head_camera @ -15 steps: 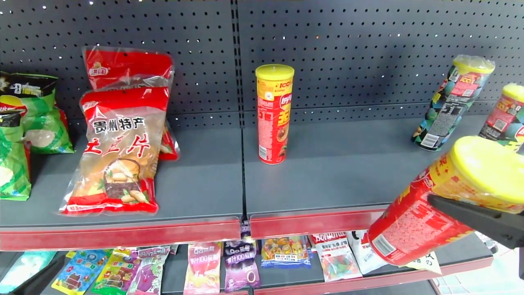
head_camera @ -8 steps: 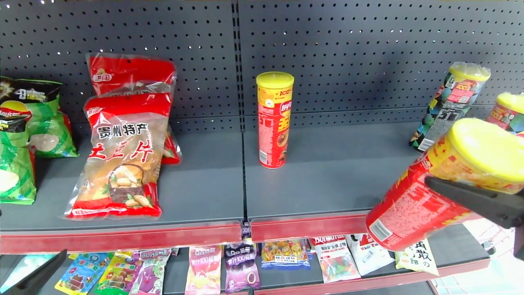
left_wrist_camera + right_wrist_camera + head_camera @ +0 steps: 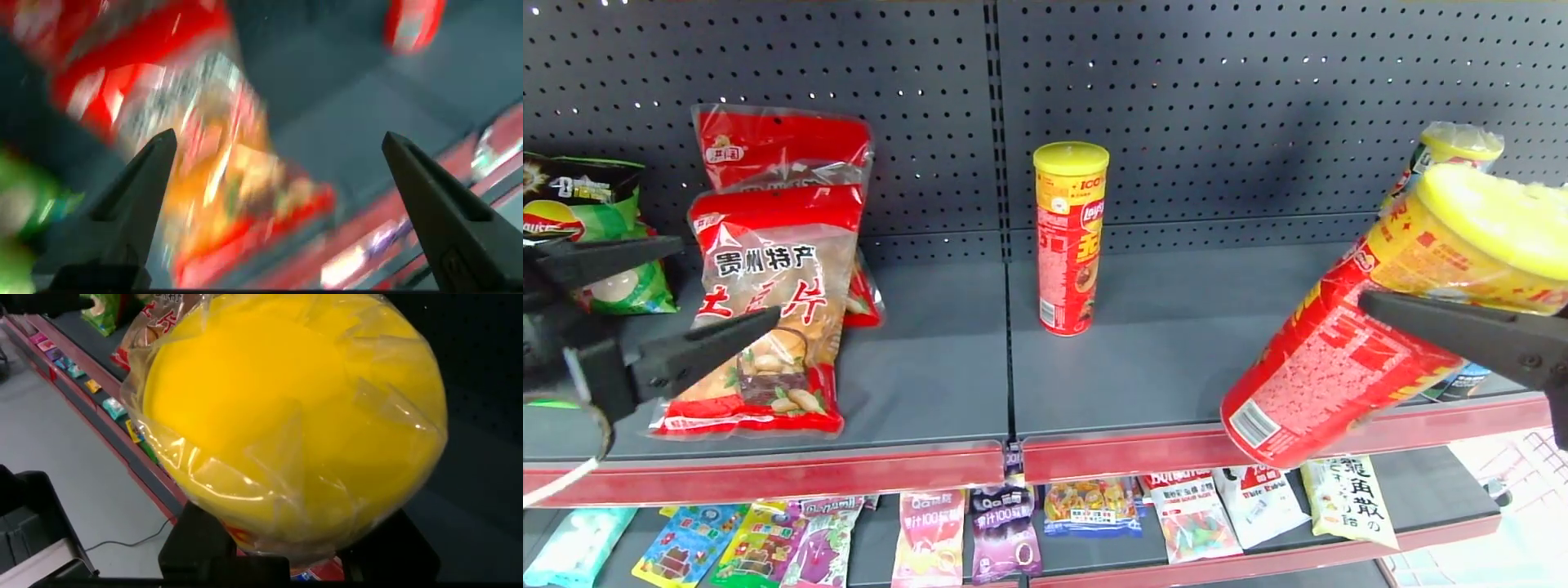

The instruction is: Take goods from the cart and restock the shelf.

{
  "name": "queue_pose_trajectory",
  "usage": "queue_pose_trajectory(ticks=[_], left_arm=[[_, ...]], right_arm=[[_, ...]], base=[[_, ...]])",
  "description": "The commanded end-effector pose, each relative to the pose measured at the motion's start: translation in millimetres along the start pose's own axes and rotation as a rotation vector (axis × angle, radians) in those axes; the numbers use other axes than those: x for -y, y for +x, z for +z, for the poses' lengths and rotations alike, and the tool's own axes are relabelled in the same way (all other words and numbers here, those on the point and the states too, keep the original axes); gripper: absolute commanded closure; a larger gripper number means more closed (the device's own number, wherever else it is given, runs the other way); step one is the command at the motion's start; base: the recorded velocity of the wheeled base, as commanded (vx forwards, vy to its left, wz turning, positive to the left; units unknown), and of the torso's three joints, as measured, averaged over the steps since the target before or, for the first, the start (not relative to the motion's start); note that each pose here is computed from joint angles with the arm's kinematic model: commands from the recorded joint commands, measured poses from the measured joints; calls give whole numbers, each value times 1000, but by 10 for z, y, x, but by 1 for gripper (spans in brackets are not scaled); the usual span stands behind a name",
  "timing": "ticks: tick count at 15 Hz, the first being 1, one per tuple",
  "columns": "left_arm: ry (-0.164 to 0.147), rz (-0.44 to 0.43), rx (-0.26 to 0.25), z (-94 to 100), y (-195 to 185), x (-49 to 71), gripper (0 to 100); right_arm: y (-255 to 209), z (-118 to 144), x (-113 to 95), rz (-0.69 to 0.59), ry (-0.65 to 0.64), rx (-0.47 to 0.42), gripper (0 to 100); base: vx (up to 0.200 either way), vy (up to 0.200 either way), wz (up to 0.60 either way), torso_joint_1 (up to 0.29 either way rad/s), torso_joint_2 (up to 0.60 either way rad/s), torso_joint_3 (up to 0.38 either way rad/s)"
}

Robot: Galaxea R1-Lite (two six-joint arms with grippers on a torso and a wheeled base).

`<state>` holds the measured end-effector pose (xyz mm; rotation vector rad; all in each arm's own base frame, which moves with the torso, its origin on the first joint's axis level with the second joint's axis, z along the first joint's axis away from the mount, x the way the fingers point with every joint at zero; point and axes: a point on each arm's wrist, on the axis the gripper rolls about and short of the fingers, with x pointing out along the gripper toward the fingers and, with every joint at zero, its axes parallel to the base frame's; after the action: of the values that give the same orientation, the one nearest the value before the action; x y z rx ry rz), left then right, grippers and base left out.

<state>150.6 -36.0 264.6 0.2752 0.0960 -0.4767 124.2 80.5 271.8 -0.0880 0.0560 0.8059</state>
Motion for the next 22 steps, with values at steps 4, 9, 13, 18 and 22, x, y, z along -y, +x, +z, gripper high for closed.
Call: queue_pose_trajectory(ticks=[4,9,13,18,22], left_arm=[[-69,-332,3,341,1310,102,0],[-50,-412,32,409,1771,371,0],[-40,-394,24,425,1844,499,0],[-20,-337,30,499,2045,650,0],[-13,-293,43,558,2194,782,0]], right_arm=[[-87,-4,-11,-13,2,-7,100],[-66,-9,-2,-29,3,-15,100],[-69,-28,16,-42,6,-21,100],[-73,-27,15,-42,6,-20,100],[-77,-31,13,-41,6,-21,100]], base=[[0,0,0,0,0,0],[0,0,0,0,0,0],[0,0,0,0,0,0],[0,0,0,0,0,0],[0,0,0,0,0,0]])
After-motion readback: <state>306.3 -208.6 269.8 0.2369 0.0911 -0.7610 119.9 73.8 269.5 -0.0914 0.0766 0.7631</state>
